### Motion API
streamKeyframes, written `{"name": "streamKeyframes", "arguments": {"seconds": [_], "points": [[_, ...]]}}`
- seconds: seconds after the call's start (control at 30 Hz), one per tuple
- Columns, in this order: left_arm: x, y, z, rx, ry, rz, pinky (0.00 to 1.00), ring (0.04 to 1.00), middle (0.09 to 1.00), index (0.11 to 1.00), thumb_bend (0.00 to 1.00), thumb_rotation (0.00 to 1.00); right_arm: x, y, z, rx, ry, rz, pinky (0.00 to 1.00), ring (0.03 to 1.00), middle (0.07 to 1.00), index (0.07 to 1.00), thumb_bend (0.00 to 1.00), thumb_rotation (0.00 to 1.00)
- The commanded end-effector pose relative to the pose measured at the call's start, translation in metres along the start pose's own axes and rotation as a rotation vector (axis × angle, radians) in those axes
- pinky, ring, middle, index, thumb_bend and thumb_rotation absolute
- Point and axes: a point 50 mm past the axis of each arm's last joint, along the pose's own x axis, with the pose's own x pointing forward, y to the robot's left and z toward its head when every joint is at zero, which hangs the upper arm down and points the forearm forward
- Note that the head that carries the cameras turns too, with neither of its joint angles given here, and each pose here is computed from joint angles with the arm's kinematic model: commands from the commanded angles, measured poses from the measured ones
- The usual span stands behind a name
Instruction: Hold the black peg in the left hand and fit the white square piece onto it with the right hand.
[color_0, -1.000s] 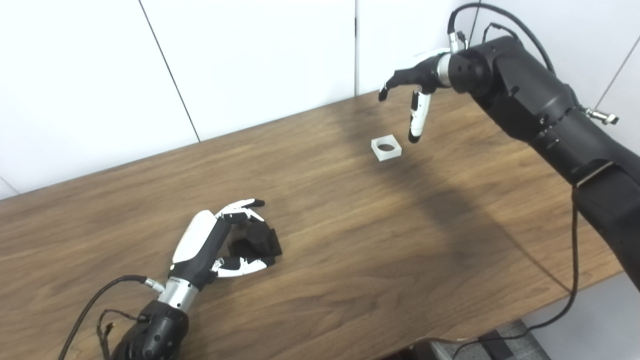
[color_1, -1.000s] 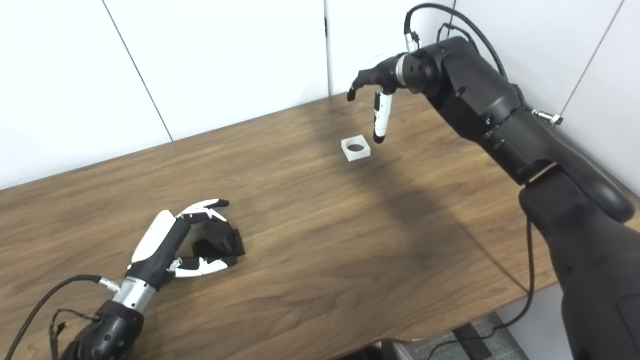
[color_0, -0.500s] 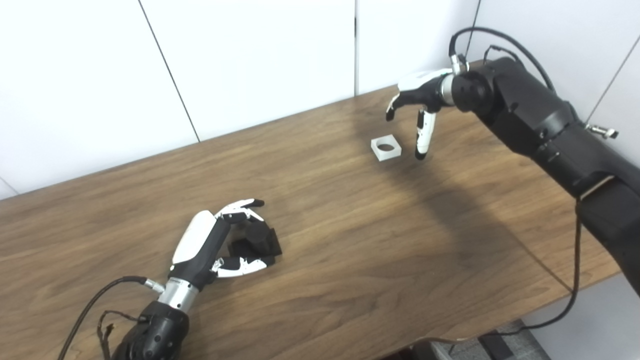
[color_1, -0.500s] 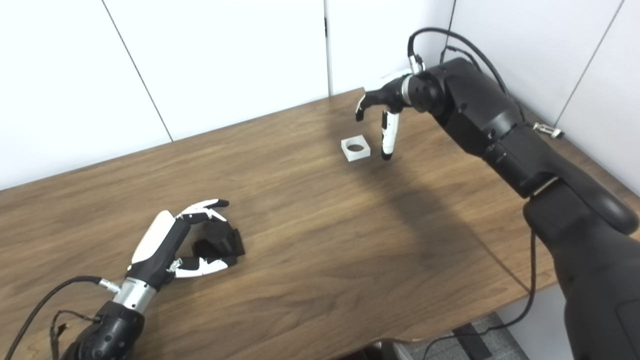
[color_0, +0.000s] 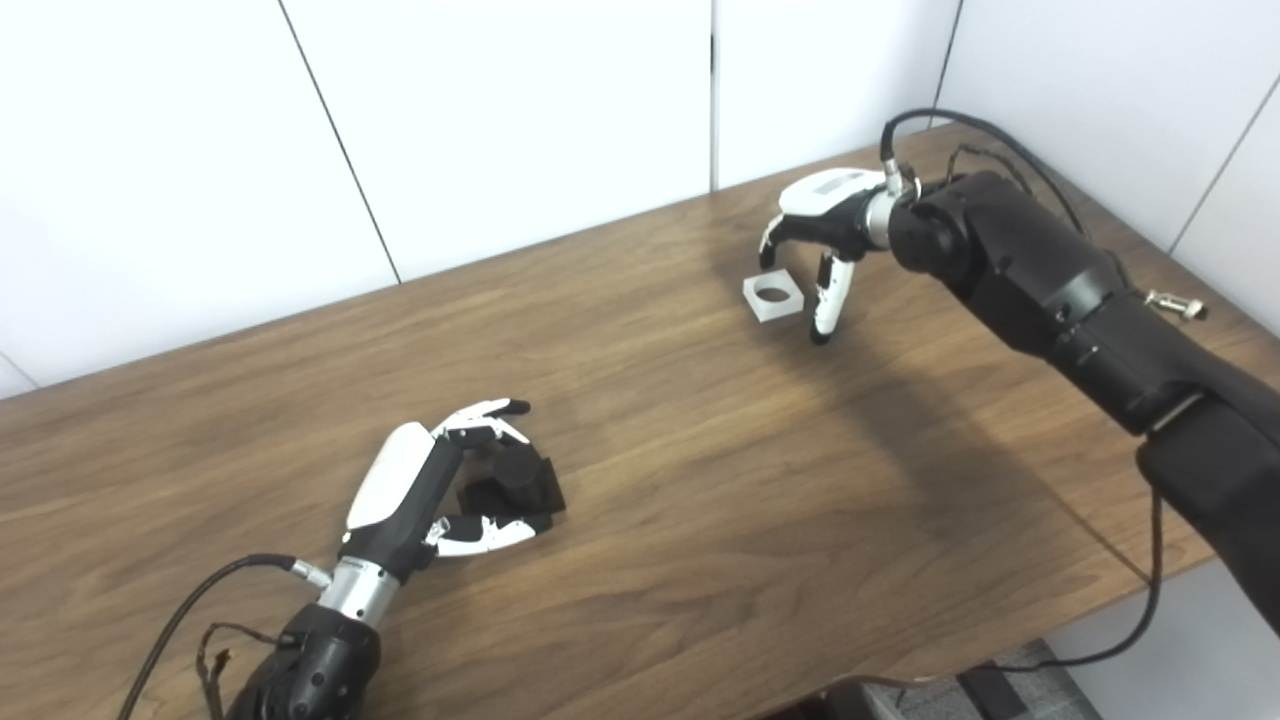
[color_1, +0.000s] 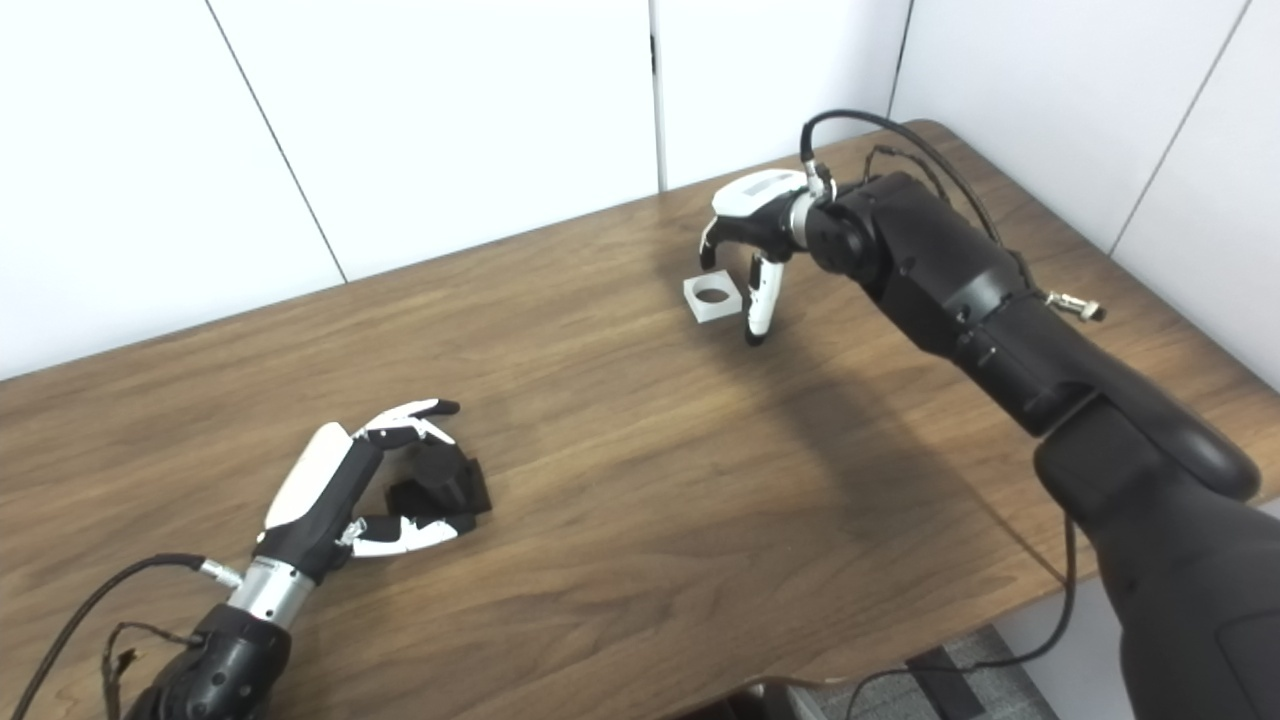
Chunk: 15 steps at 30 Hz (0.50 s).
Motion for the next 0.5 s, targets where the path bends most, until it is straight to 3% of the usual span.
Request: {"name": "streamKeyframes", "arguments": {"seconds": [0.0, 0.47], "points": [[-0.01, -0.006, -0.011, 0.016, 0.071, -0.064, 0.75, 0.87, 0.839, 0.49, 0.52, 0.07, -0.004, -0.031, -0.005, -0.02, 0.0, -0.104, 1.0, 0.966, 0.926, 0.803, 0.88, 0.27], [-0.012, -0.006, -0.009, 0.019, 0.076, -0.061, 0.74, 0.866, 0.838, 0.49, 0.52, 0.07, 0.004, -0.016, -0.004, 0.011, 0.007, -0.09, 0.97, 0.941, 0.906, 0.787, 0.86, 0.26]]}}
